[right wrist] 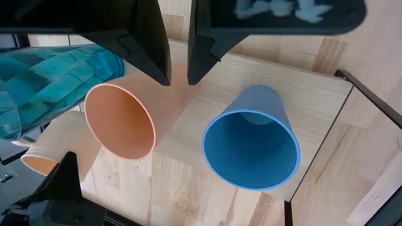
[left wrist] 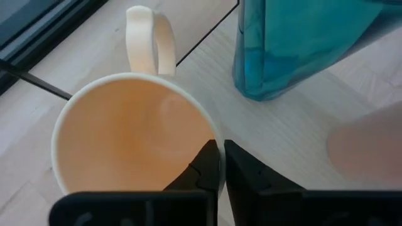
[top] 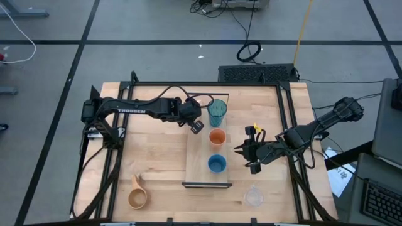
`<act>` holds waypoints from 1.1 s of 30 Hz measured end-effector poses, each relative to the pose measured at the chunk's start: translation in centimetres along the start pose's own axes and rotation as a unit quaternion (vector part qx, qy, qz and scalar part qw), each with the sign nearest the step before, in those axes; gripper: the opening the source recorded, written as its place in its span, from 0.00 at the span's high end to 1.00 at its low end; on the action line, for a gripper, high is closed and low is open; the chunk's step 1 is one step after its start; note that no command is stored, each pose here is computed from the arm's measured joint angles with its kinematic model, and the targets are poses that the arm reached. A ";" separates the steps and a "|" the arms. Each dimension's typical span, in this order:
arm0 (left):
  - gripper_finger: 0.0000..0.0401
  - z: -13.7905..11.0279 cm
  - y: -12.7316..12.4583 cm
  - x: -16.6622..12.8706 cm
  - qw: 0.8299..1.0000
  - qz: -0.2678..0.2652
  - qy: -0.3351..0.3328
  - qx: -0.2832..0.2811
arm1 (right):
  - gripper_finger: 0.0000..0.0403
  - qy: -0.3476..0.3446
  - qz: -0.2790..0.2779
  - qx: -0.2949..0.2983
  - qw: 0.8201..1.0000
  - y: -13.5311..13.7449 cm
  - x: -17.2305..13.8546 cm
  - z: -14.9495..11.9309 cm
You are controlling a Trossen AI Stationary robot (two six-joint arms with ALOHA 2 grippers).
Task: Stack small to large cups/mugs on shelf
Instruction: Put the light orange mug on the shelf
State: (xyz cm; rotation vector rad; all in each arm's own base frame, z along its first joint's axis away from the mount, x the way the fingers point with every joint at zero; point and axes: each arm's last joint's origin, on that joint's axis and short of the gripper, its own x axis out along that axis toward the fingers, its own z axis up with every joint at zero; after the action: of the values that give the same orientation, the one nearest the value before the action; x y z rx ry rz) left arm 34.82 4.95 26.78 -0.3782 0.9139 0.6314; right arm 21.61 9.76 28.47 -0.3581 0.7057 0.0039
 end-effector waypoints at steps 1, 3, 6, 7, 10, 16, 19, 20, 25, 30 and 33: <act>0.95 0.0 0.0 0.0 1.000 0.002 -0.001 0.003 | 0.90 0.000 0.000 0.000 1.000 0.0 0.0 0.0; 0.96 -0.1 -0.1 0.1 1.000 0.005 -0.002 0.007 | 0.90 0.000 0.000 0.001 1.000 0.0 0.0 0.0; 0.98 -0.2 -0.2 0.0 1.000 0.013 -0.008 0.010 | 0.90 0.000 0.000 0.003 1.000 0.0 0.0 0.0; 0.98 -0.2 -0.2 0.0 1.000 0.012 -0.009 0.009 | 0.90 0.000 0.000 0.002 1.000 0.0 0.0 0.0; 0.97 -0.2 -0.2 0.0 1.000 0.012 -0.008 0.004 | 0.90 0.000 0.000 0.002 1.000 0.0 0.0 0.0; 0.96 -0.2 -0.2 0.0 1.000 0.015 -0.011 0.002 | 0.90 0.000 0.000 0.002 1.000 0.0 0.0 0.0; 0.98 -0.2 -0.2 0.1 1.000 0.014 -0.009 0.007 | 0.90 0.000 0.000 0.002 1.000 0.0 0.0 0.0; 0.98 -0.3 -0.3 0.2 1.000 0.015 -0.008 0.009 | 0.90 0.000 0.000 0.002 1.000 0.0 0.0 0.0; 0.94 -0.4 -0.4 0.4 1.000 0.016 -0.005 0.010 | 0.90 0.000 0.001 0.002 1.000 0.0 0.0 0.0; 0.93 -0.4 -0.4 0.4 1.000 0.017 -0.006 0.007 | 0.90 0.000 0.001 0.002 1.000 0.0 0.0 0.0; 0.93 -0.3 -0.4 0.5 1.000 0.017 -0.007 0.009 | 0.90 0.000 0.001 0.000 1.000 0.0 0.0 0.0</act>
State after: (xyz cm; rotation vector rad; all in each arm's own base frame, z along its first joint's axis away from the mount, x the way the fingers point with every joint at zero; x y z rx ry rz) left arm 35.12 4.62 26.20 -0.3423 0.9128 0.6555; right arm 21.60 9.76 28.46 -0.3569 0.7069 0.0062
